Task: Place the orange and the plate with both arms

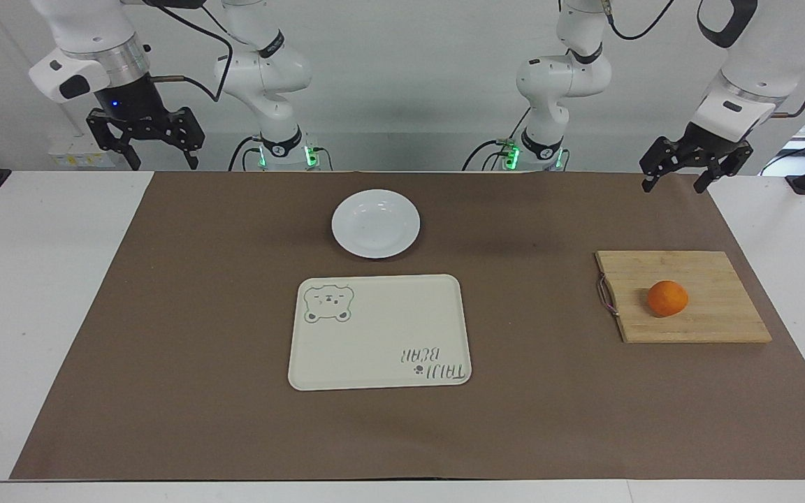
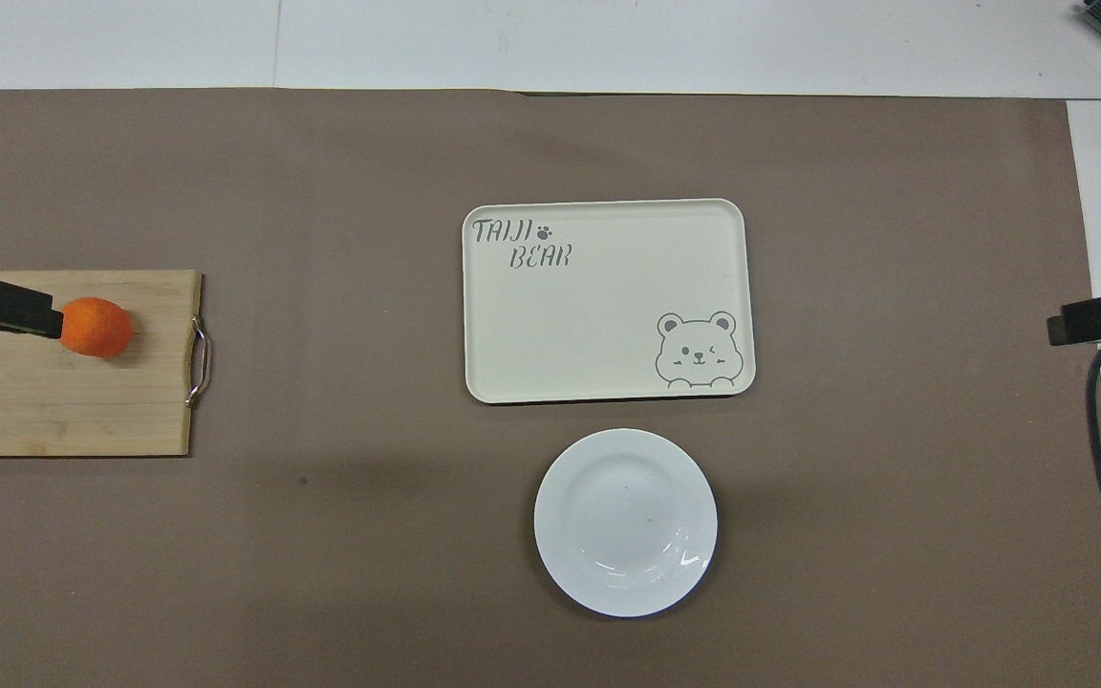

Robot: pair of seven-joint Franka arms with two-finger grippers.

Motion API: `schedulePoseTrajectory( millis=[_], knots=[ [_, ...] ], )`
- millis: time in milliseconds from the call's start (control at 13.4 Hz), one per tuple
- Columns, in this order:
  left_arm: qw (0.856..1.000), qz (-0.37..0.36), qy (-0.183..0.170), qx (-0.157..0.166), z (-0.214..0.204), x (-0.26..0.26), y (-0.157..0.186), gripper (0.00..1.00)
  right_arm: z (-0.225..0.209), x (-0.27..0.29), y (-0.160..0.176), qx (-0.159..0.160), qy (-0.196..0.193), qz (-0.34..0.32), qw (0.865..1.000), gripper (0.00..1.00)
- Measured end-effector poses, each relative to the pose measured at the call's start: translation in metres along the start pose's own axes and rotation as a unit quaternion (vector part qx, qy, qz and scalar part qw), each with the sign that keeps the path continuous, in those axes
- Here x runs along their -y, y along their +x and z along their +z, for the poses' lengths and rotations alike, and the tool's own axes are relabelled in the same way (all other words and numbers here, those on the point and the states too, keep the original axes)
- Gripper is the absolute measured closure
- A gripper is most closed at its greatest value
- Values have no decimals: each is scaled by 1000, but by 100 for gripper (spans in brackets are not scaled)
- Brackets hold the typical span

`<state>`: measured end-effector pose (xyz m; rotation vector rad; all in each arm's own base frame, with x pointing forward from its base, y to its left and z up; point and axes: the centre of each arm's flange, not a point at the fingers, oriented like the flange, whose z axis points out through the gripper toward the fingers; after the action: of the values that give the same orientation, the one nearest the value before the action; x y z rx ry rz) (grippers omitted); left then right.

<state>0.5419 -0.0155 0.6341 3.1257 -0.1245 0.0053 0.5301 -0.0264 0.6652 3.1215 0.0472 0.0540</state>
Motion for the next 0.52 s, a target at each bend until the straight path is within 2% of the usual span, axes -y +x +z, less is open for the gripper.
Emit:
schedulePoseTrajectory(
  millis=[521],
  knots=[
    [1000,-3,0,2,1,0,0,0,0,0,0,0,0,0,1000,0]
  ],
)
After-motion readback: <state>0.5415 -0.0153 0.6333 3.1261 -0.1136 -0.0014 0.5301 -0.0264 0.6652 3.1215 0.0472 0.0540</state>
